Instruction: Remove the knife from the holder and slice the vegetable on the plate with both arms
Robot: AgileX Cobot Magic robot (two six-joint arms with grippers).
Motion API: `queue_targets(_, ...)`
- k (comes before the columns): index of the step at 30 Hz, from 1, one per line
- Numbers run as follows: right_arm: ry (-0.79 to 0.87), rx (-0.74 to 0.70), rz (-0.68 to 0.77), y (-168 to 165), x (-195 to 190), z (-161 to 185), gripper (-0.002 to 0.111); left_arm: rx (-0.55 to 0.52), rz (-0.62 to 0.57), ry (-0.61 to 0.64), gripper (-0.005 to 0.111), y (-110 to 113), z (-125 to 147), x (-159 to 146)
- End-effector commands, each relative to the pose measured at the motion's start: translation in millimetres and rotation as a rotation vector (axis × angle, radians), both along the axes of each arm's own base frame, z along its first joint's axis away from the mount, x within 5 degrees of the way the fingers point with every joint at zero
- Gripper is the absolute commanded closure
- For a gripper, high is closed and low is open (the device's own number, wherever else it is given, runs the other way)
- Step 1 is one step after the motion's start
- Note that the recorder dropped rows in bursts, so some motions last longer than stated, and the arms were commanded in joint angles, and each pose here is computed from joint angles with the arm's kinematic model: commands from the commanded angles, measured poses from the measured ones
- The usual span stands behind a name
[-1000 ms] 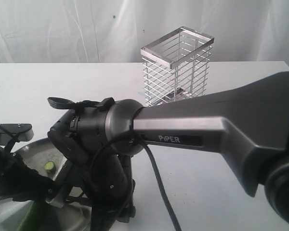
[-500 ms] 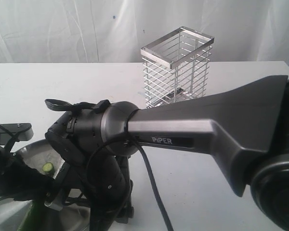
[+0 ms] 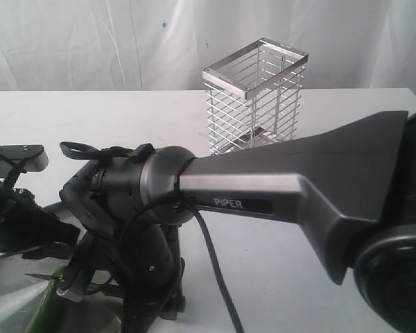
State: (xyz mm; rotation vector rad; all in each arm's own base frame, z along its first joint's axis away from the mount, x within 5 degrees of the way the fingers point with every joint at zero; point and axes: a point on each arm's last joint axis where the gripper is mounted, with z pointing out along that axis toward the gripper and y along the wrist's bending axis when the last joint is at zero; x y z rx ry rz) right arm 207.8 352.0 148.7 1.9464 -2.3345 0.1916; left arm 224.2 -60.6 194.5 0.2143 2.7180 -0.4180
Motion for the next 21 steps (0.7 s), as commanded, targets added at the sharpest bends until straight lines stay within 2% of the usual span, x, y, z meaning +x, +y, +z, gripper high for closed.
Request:
queue_targets(1, -0.012, 0.031, 0.014, 5.8, 1.7, 8.1, 0.108, -0.008, -0.002, 0.009, 0.070, -0.4, 2.3, -1.7)
queue_targets(21, -0.006, 0.025, 0.041, 15.4, -2.6, -0.5, 0.108, -0.018, 0.010, 0.004, 0.070, -0.9, 2.7, -0.9)
